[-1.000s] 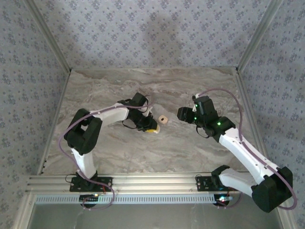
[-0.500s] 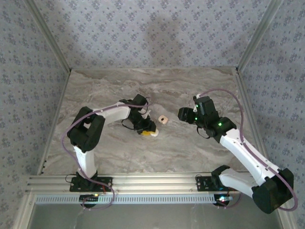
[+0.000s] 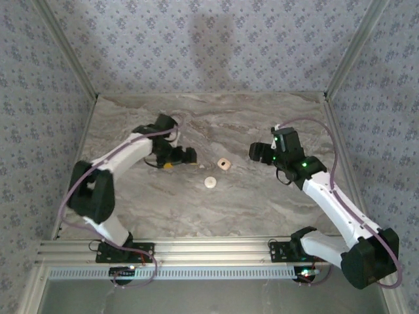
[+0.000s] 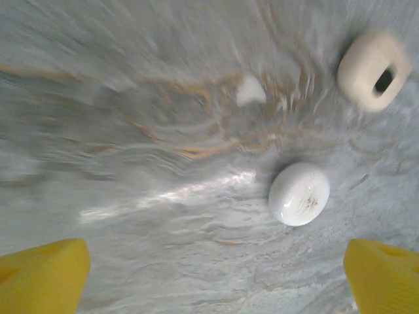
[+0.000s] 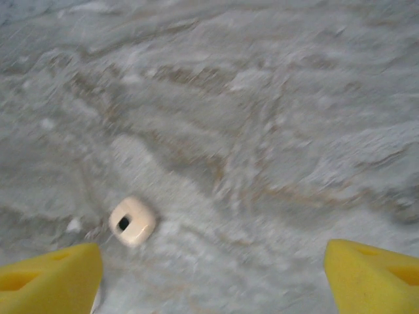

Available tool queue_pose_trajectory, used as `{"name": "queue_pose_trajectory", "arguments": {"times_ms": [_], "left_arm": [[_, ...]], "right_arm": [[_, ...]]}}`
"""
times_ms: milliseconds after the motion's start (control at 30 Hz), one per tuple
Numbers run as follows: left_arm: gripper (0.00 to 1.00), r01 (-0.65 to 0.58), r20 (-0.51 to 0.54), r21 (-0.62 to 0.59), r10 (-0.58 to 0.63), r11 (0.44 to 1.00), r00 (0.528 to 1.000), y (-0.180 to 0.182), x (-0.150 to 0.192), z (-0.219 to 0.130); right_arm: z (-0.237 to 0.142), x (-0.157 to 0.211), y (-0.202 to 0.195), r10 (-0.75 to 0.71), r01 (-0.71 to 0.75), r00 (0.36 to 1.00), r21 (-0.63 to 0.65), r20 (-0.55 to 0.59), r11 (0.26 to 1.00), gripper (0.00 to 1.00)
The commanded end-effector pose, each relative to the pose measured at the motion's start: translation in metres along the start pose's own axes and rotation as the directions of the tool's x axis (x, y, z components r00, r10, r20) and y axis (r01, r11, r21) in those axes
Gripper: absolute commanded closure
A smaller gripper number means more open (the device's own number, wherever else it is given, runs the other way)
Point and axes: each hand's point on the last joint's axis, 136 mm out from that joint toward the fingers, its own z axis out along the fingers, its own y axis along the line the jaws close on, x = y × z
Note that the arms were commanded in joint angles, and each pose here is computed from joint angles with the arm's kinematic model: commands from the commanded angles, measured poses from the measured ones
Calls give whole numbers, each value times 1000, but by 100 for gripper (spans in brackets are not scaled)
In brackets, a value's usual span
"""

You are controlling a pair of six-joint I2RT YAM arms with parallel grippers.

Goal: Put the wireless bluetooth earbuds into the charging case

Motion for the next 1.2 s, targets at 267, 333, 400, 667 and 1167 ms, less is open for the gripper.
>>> {"name": "queue_pose_trajectory", "arguments": {"times_ms": [267, 333, 400, 667, 1167], "left_arm": [[0, 128, 653, -490, 266, 862, 709, 126, -46, -110], [0, 180, 673, -496, 245, 850, 698, 148, -41, -98], [0, 237, 684, -509, 222, 828, 695, 170, -38, -89], [0, 229, 677, -562, 284, 795, 678, 207, -34, -41], [0, 198, 760, -420, 225, 886, 609, 221, -56, -13]], "right_arm": [[50, -17, -121, -164, 114, 976, 309, 142, 944, 0], [57, -11, -130, -196, 138, 968, 321, 157, 937, 0], [61, -7, -136, -236, 169, 955, 327, 177, 930, 0], [76, 5, -146, -225, 142, 926, 272, 303, 952, 0], [104, 19, -144, -216, 163, 932, 194, 293, 967, 0]]}}
